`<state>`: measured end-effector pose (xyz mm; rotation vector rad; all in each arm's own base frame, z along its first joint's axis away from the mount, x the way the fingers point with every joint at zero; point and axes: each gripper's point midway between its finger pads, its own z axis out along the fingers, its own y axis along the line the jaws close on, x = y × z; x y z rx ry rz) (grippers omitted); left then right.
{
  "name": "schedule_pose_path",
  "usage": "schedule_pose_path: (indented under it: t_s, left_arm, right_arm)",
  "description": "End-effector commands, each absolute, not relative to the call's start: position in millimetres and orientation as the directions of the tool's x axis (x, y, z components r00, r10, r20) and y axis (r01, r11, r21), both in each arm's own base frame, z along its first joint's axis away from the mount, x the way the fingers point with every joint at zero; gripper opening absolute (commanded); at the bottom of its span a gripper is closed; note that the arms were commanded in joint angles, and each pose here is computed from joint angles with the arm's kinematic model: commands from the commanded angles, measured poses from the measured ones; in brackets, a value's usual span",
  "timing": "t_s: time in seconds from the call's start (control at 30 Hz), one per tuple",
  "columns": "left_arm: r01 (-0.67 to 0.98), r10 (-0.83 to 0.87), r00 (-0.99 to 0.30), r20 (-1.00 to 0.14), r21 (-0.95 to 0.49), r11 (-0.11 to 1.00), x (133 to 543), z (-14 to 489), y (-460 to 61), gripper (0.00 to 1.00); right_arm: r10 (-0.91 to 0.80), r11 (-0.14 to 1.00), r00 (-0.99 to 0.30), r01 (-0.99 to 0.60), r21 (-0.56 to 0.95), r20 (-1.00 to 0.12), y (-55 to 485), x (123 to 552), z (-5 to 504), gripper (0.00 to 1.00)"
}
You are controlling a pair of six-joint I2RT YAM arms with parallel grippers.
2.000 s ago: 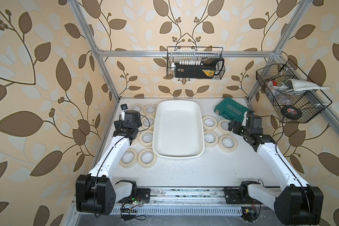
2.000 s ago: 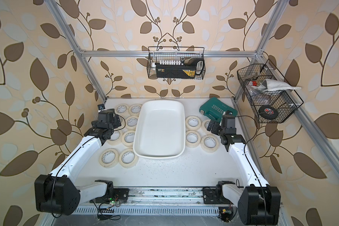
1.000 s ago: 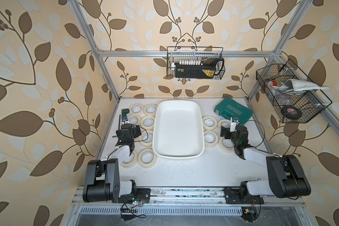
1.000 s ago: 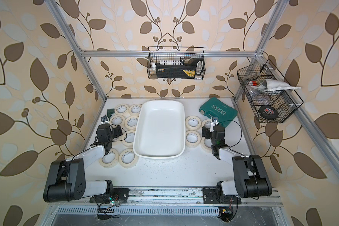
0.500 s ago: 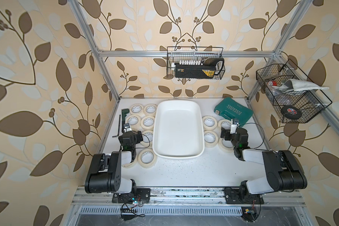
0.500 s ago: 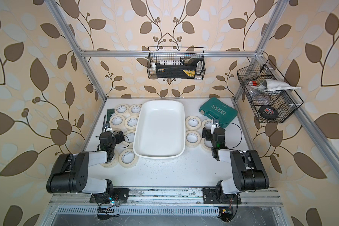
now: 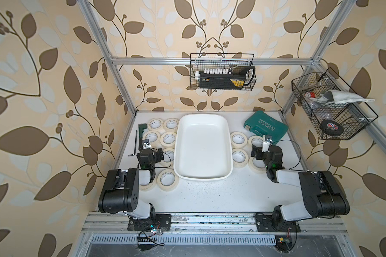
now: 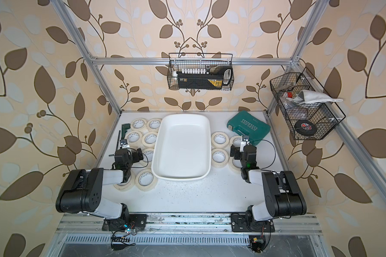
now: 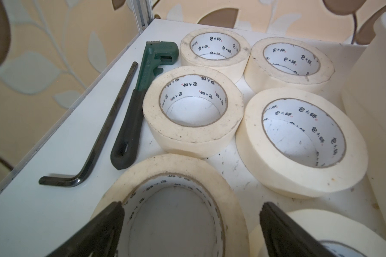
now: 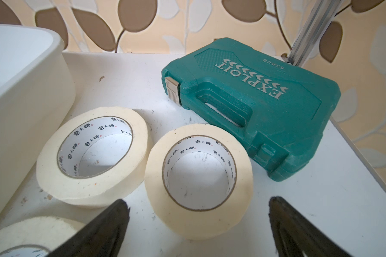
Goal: Take out the art tape in the storage box
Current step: Reset both arms
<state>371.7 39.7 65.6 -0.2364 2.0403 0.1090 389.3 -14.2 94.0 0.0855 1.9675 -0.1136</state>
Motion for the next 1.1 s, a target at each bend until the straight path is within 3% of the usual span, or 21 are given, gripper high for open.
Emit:
schedule_pose_path:
  t_s: [0.0, 0.5, 1.07]
  left_arm:
    - [-0.202, -0.112, -0.412, -0.904, -0.029, 0.979, 380, 78, 41, 0.99]
    - [-0.202, -0.111, -0.412, -0.904, -0.028, 0.979, 380, 78, 41, 0.99]
    - [-0.203, -0.111, -0.412, -0.904, -0.028, 0.979, 380, 78, 41, 0.99]
  right_arm:
    - [0.016, 0.994, -0.379, 0.106, -0.026, -0.925, -13, 392, 95, 0.99]
    - [-0.007, 1.000, -0.341, 0.013, -0.012, -0.940, 0, 385, 94, 0.99]
    - [0.006, 1.000, -0.372, 0.027, -0.005, -0.928, -4, 390, 89, 0.99]
